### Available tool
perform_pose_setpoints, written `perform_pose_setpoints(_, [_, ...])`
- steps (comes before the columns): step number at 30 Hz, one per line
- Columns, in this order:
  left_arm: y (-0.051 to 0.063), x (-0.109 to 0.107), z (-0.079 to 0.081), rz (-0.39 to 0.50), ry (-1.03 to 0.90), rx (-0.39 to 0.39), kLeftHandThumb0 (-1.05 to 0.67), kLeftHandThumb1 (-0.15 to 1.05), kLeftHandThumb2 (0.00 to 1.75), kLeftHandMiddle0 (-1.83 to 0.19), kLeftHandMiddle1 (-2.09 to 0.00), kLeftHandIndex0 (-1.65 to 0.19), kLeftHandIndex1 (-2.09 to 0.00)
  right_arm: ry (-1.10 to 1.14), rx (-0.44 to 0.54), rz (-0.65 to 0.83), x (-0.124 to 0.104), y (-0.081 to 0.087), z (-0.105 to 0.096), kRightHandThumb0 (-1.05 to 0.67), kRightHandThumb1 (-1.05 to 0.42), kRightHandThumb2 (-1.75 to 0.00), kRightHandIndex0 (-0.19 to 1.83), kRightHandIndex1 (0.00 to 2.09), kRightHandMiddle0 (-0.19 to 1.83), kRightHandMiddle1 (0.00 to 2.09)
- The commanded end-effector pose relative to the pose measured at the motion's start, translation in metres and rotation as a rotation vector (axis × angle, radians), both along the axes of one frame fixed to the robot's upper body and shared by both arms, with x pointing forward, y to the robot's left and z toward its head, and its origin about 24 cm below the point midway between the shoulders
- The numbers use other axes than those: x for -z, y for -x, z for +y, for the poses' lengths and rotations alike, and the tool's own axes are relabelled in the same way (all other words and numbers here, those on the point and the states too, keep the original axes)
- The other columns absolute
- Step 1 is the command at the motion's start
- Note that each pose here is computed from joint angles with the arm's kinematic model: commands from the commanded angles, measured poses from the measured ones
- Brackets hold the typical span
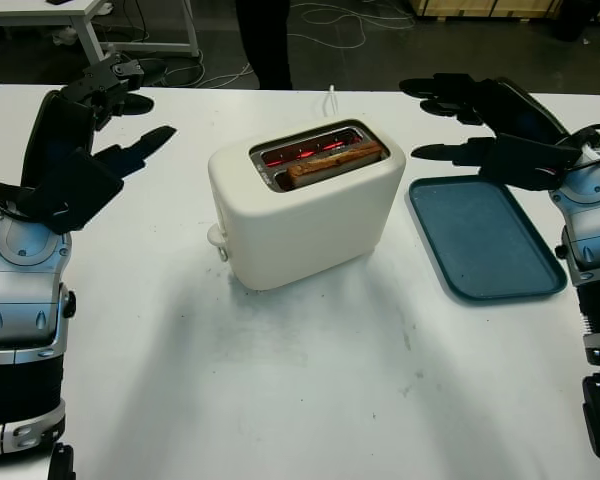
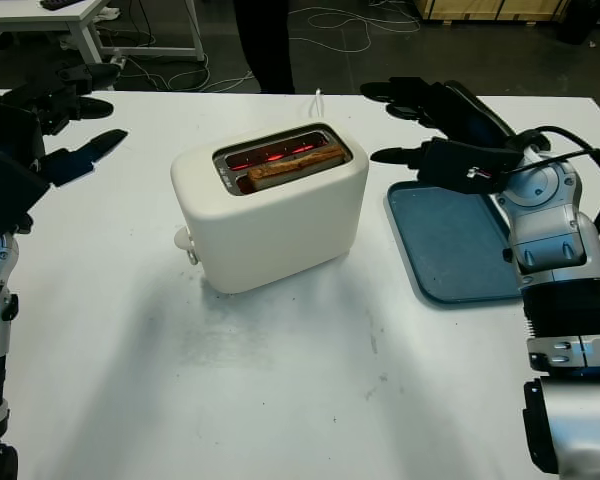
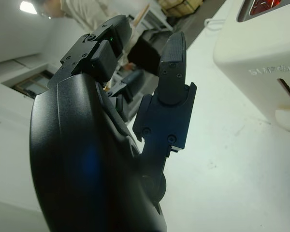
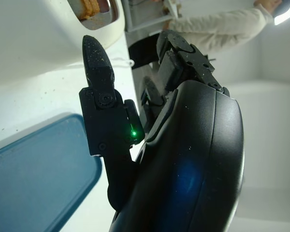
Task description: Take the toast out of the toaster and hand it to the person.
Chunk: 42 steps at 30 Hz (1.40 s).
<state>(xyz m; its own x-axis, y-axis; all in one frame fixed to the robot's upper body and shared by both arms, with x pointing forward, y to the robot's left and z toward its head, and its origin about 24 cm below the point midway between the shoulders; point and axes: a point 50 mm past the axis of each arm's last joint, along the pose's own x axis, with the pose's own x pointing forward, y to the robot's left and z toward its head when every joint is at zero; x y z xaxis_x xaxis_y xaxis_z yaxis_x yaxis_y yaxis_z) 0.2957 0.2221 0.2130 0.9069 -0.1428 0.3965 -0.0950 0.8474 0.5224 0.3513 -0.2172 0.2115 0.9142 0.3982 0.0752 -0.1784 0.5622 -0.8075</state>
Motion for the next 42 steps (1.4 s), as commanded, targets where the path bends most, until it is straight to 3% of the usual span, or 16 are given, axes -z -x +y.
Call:
perform_pose_setpoints(1, [0.0011,0.0052,0.0015,0.017,0.016,-0.01,-0.32,0.92,0.14,-0.17,-0.93,-0.41,-0.34,-0.002,0.001,0.01,0.0031,0.0005,-0.0008,-0.42,-0.92,-0.06,0.43,0.0,0.41,0.0])
perform_pose_setpoints(15, [-0.0016,0.0078,0.0018,0.021,0.021,-0.006,-0.35,0.92,0.17,-0.17,-0.92,-0.41,-0.36,-0.046,-0.001,0.031,0.0035,0.0026,-0.001,-0.32,-0.92,-0.02,0.42,0.0,0.4,0.0])
perform_pose_setpoints(27, [-0.0006,0.0065,0.0007,0.011,0.015,-0.006,-0.33,0.92,0.15,-0.18,-0.94,-0.4,-0.39,-0.012,0.004,0.021,0.0035,0.0008,-0.0022,-0.44,-0.92,-0.06,0.42,0.02,0.4,0.01])
perform_pose_setpoints(42, [0.001,0.0055,0.0019,0.011,0.017,-0.004,-0.34,0.92,0.14,-0.17,-0.94,-0.39,-0.42,-0.068,-0.012,0.042,0.0061,0.0004,-0.0014,-0.36,-0.92,-0.04,0.39,0.0,0.38,0.0])
